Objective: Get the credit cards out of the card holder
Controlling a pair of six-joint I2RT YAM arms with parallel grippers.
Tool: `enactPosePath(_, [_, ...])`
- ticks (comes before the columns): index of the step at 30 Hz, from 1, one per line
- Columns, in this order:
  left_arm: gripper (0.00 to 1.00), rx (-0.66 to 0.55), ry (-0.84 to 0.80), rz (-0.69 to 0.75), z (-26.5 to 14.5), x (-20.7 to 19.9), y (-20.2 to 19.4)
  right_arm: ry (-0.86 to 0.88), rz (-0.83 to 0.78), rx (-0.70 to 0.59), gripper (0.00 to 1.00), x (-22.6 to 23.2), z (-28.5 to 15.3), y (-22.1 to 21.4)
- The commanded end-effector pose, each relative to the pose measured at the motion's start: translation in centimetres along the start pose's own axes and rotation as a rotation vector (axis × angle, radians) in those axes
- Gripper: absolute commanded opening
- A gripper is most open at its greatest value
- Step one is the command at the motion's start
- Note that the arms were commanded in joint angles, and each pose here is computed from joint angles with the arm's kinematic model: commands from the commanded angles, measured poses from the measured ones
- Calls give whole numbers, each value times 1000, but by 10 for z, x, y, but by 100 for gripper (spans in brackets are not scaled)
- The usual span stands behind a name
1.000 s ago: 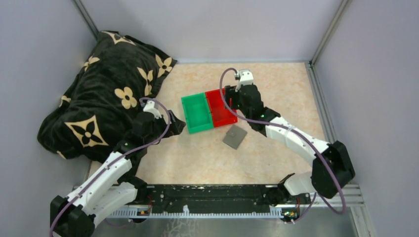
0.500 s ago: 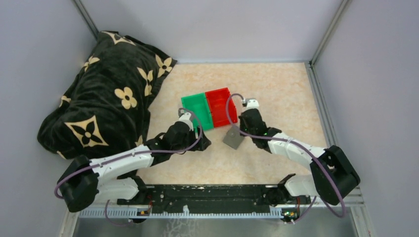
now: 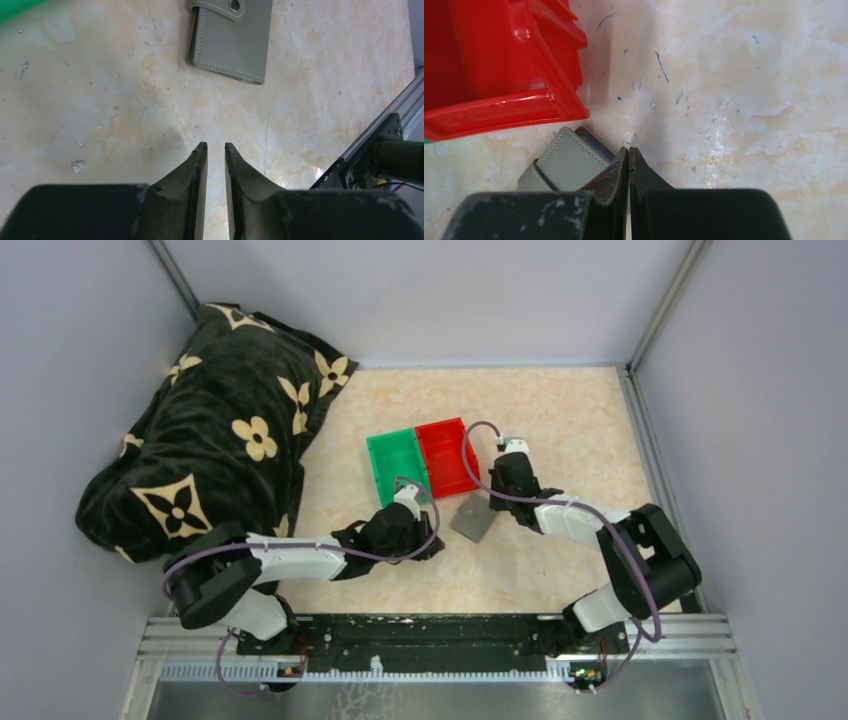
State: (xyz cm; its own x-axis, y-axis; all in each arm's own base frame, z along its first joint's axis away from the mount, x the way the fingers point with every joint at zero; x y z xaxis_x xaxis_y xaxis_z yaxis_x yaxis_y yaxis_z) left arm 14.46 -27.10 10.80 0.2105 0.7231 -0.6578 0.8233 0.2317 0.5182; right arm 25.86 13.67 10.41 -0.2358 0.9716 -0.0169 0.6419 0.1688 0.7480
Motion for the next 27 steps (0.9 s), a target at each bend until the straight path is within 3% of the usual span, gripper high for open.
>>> enactPosePath(1, [29,-13,-89,-32,12,-14,2,68,24,-63,0,11,9,21])
enactPosePath(18, [38,29,19,-28,55,-2,-10,230,47,11,0,19,-54,-50])
enactPosePath(27, [42,-83,126,5,44,0,19,334,78,-6,0,35,-82,-64])
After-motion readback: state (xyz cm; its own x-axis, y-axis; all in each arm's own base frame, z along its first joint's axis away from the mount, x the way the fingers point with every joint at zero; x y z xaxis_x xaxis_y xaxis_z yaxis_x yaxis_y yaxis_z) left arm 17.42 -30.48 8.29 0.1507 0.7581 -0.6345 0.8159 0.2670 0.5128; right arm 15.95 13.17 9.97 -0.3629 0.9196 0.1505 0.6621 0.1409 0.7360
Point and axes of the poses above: each gripper's point midway between its finger pads, its own z axis out along the fingers, its own x axis along the line the jaws close on, y = z × x, the point moved 9 cm from there along -z, back along the fingers, and after that the axes turned 12 degrees about -z, right-handed, at the moved point
